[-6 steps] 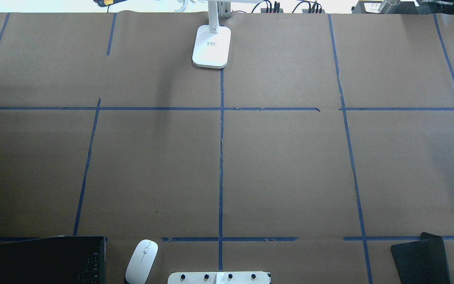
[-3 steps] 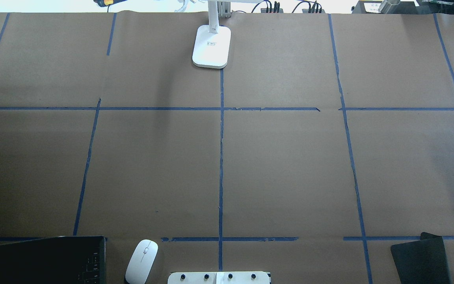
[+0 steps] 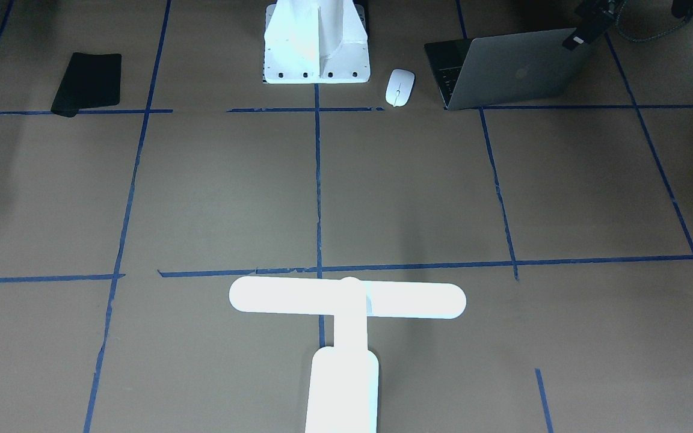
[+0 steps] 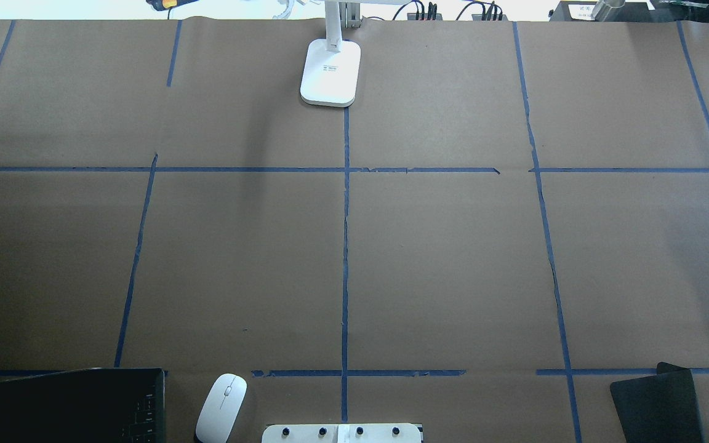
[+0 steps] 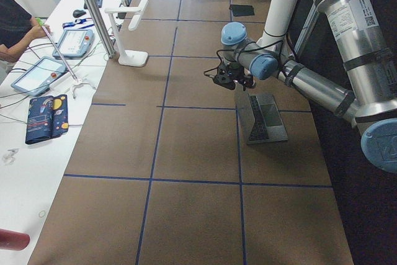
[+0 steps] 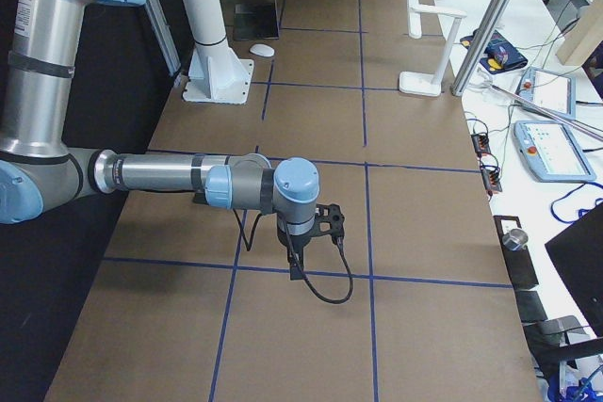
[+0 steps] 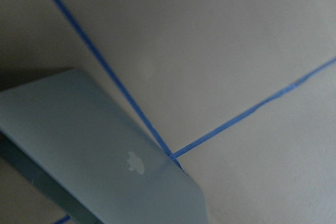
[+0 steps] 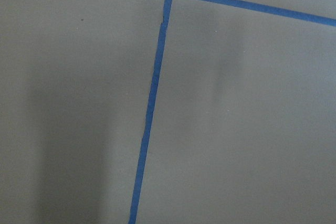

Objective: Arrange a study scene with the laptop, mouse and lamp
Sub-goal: 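Carry the silver laptop onto the table with the left gripper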

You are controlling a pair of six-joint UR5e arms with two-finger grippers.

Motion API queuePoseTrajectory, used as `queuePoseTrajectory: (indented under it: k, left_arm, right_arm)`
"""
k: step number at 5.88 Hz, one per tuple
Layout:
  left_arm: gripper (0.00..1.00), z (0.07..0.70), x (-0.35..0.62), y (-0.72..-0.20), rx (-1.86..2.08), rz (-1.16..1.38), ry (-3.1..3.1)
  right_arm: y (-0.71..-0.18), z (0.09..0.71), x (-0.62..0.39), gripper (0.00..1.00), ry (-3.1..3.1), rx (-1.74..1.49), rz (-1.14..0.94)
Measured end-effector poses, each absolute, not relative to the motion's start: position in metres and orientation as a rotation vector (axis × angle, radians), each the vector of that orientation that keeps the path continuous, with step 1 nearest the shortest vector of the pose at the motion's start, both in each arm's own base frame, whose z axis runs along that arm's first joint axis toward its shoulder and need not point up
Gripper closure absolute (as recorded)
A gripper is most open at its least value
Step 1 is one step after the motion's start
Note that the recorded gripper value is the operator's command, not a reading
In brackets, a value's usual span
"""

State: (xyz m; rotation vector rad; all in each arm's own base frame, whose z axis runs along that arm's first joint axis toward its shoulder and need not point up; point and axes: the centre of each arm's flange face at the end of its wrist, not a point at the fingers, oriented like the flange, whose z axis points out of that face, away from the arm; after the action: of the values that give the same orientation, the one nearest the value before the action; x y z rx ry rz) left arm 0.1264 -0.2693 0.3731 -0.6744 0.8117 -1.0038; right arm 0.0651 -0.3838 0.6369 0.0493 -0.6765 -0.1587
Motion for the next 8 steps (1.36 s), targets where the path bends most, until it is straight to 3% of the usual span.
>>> queuePoseTrajectory:
  k: [8]
  left_arm:
    - [0.0,0.38,0.221,-0.216,-0.734,-1.251,0.585]
  right_arm:
    - [-0.387,0.633,0.061,0.0,-0.673,0.086,-0.184]
